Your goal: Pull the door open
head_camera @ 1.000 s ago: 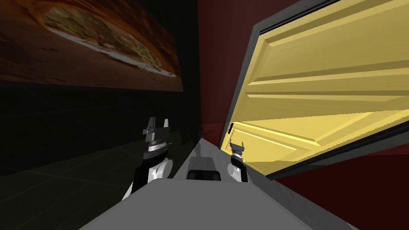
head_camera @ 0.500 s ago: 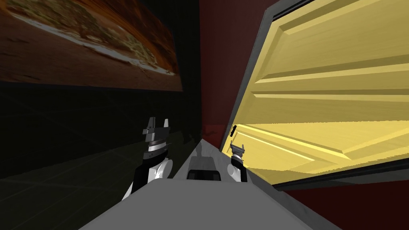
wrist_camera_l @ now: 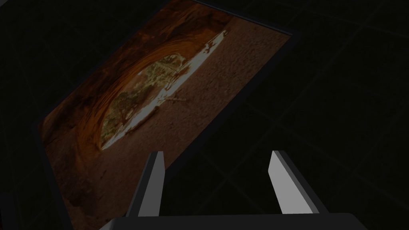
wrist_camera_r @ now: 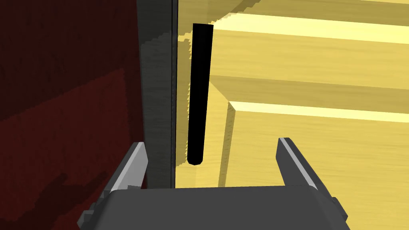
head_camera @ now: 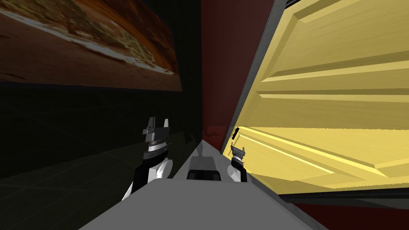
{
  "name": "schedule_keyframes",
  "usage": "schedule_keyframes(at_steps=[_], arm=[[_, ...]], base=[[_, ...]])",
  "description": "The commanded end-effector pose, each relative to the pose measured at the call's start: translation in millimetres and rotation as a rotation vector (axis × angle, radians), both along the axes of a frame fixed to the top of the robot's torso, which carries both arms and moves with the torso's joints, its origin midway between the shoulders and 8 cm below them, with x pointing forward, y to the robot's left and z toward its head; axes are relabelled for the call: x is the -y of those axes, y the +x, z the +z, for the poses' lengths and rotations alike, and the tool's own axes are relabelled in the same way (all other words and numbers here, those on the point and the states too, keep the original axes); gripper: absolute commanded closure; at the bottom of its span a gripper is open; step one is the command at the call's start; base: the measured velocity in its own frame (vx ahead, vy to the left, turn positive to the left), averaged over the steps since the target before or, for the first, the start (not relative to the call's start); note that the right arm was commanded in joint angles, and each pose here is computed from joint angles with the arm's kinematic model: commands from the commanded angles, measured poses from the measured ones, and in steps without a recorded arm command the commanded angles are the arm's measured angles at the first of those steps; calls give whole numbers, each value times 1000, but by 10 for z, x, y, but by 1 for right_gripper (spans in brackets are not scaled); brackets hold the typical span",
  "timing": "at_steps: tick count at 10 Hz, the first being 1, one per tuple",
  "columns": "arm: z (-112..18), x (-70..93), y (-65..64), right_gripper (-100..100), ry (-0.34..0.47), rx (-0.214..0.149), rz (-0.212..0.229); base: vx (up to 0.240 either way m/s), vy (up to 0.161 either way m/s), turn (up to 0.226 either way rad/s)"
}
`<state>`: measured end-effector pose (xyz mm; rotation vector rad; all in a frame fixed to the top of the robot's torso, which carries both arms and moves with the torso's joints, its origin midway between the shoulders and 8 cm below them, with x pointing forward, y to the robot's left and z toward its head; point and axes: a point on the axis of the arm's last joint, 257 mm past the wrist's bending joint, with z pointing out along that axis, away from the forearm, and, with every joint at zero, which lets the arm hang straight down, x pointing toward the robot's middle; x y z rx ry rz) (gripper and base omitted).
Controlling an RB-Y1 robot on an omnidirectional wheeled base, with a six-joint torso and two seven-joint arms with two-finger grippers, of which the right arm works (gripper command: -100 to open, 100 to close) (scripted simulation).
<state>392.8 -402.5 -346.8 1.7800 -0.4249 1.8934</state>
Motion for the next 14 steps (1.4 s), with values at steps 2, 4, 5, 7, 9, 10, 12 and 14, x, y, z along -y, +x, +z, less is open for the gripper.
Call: schedule_keyframes(at_steps=[2, 4, 5, 7, 9, 10, 12, 14], arm=[[-156, 58, -72, -100, 50, -4, -22], [-313, 123, -151, -100, 103, -9, -49], [-383, 152, -190, -100, 126, -11, -62], [-409, 159, -193, -100, 131, -12, -66], [-440, 394, -335, -100, 137, -13, -110], [-448, 472, -386, -100, 137, -13, -125], [-461, 649, -507, -100, 138, -14, -160], [-472, 841, -648, -100, 139, -13, -198]], base=[[86, -52, 95], [111, -50, 123], [128, -74, 119], [82, -54, 70], [-79, 7, 238], [-119, 25, 199], [-99, 30, 175], [-37, 27, 239]])
